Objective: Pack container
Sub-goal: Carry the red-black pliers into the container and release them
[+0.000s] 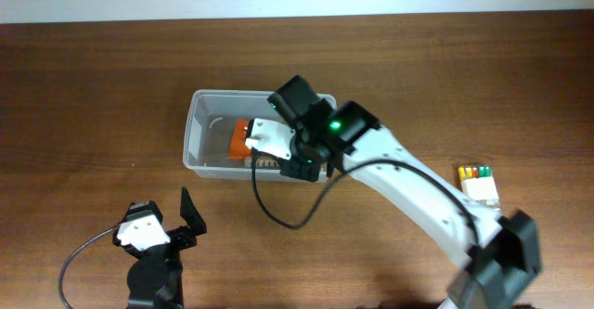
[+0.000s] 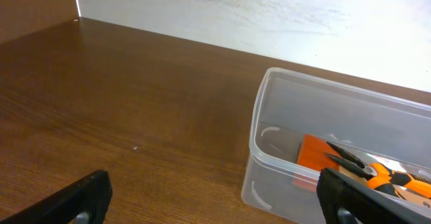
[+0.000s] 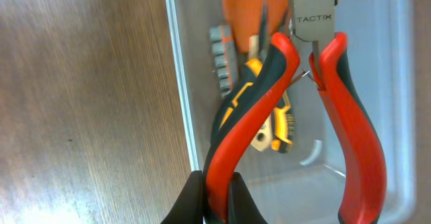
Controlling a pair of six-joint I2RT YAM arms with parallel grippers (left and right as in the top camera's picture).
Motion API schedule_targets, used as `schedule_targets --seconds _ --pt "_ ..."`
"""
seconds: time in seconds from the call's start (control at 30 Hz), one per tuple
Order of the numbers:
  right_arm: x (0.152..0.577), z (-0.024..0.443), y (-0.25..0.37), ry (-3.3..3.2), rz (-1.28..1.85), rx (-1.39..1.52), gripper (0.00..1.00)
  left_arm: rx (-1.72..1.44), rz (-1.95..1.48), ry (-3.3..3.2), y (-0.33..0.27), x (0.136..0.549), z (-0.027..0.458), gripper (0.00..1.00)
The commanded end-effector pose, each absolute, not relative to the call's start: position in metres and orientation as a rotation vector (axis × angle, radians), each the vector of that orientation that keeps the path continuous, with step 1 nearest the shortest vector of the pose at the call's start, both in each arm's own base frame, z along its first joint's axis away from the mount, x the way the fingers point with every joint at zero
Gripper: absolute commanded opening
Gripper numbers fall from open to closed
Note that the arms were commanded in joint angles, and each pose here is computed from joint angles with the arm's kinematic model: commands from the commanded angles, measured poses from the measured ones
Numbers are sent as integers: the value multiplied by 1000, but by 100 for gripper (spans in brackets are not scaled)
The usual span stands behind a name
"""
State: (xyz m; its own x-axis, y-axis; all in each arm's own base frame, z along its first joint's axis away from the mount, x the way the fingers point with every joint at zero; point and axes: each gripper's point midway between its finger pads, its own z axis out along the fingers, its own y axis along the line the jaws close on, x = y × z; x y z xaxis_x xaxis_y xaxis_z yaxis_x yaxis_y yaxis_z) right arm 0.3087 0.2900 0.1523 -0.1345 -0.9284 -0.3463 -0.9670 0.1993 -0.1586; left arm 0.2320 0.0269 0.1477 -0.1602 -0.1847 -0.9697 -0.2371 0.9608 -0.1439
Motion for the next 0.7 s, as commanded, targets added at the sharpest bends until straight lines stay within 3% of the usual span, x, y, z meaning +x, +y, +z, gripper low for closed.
schedule_targets --seconds 0.0,0.27,0.47,0.5,0.53,0.57,0.67 --pt "317 127 293 2138 136 -1818 4 -309 55 1743 27 232 147 99" --pt "337 79 296 2213 138 -1805 4 -309 55 1743 27 232 147 99" --pt "354 78 293 2283 150 -1659 8 -309 55 1743 27 232 147 99" --pt "355 78 292 2285 149 -1655 25 -309 55 1743 27 232 147 99" --pt "356 77 290 2293 149 -1645 64 -309 55 1743 27 232 147 99" --pt "356 77 290 2308 153 -1625 72 -309 55 1743 27 232 147 99" --pt "356 78 290 2312 154 -1620 77 -309 55 1743 27 232 147 99"
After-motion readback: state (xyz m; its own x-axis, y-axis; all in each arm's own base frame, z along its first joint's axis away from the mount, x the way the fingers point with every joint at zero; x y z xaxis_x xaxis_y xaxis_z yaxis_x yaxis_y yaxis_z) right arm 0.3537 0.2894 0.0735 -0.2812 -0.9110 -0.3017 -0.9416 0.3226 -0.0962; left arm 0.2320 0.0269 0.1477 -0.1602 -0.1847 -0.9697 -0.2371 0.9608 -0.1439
